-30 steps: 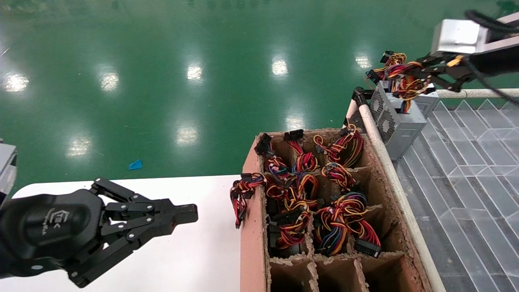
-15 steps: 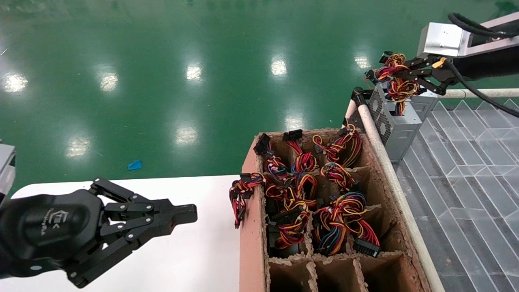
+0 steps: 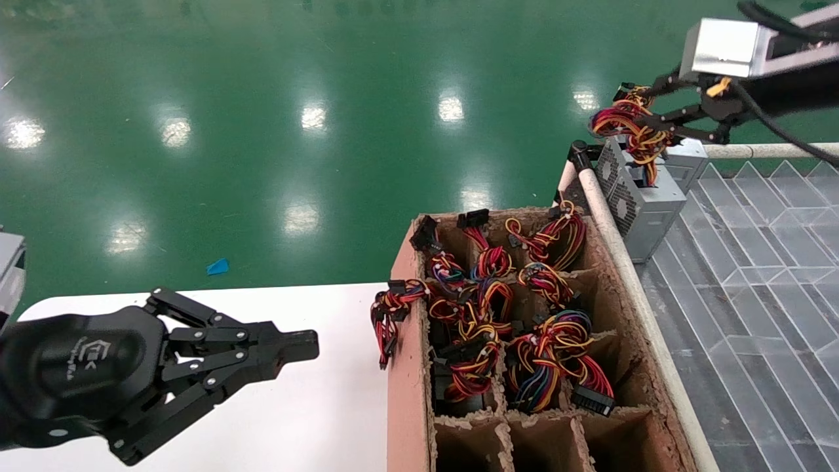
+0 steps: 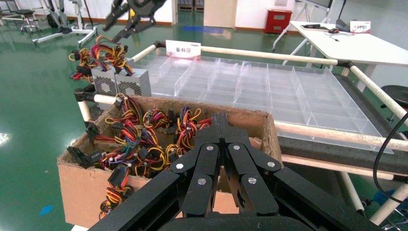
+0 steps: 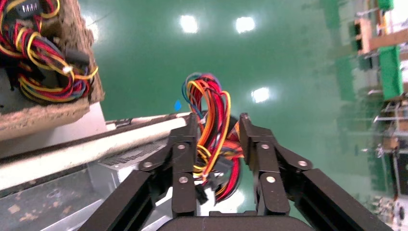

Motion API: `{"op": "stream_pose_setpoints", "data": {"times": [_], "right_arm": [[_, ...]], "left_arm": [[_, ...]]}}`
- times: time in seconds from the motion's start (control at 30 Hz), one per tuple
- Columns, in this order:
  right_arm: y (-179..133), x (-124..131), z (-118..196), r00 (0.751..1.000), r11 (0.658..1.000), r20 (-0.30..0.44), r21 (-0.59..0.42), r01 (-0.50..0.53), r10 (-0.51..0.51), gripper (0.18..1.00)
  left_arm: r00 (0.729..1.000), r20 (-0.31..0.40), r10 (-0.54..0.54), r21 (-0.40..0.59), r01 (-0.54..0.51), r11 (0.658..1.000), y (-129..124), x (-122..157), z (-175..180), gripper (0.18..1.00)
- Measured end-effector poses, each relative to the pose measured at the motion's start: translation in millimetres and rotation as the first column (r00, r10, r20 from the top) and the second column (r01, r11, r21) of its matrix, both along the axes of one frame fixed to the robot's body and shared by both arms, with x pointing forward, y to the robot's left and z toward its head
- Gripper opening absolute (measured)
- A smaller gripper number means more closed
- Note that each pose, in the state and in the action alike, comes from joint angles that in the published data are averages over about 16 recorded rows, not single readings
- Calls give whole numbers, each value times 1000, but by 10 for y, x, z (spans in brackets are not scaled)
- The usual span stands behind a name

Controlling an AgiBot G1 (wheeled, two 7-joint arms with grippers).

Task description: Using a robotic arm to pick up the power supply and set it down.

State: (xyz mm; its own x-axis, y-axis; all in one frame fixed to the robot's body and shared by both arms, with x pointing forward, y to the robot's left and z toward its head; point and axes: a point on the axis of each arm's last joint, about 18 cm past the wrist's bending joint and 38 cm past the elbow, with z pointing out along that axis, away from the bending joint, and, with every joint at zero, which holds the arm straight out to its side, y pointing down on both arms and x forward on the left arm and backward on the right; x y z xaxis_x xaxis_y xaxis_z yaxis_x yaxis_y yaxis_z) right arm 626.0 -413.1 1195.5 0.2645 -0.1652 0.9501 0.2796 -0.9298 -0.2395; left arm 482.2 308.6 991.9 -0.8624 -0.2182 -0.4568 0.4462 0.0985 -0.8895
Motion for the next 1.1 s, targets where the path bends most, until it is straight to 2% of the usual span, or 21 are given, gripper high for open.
{"op": "stream_pose_setpoints", "data": {"times": [0.17,0.3,0.6,0.9,1.1], "right_arm": [[2,-104,111,999,999,29,-15,-29,29,400],[34,-144,132,997,998,44,-13,-64,65,498],[220,-74,-90,984,982,34,62,-177,176,701],[479,-15,-505,948,927,1,209,-310,317,880],[615,-63,-766,915,873,-16,305,-381,404,952]], "left_arm": [[1000,0,0,0,0,1000,0,0,0,191],[1000,0,0,0,0,1000,0,0,0,191],[1000,0,0,0,0,1000,0,0,0,191],[1000,0,0,0,0,1000,0,0,0,191],[1000,0,0,0,0,1000,0,0,0,193]]}}
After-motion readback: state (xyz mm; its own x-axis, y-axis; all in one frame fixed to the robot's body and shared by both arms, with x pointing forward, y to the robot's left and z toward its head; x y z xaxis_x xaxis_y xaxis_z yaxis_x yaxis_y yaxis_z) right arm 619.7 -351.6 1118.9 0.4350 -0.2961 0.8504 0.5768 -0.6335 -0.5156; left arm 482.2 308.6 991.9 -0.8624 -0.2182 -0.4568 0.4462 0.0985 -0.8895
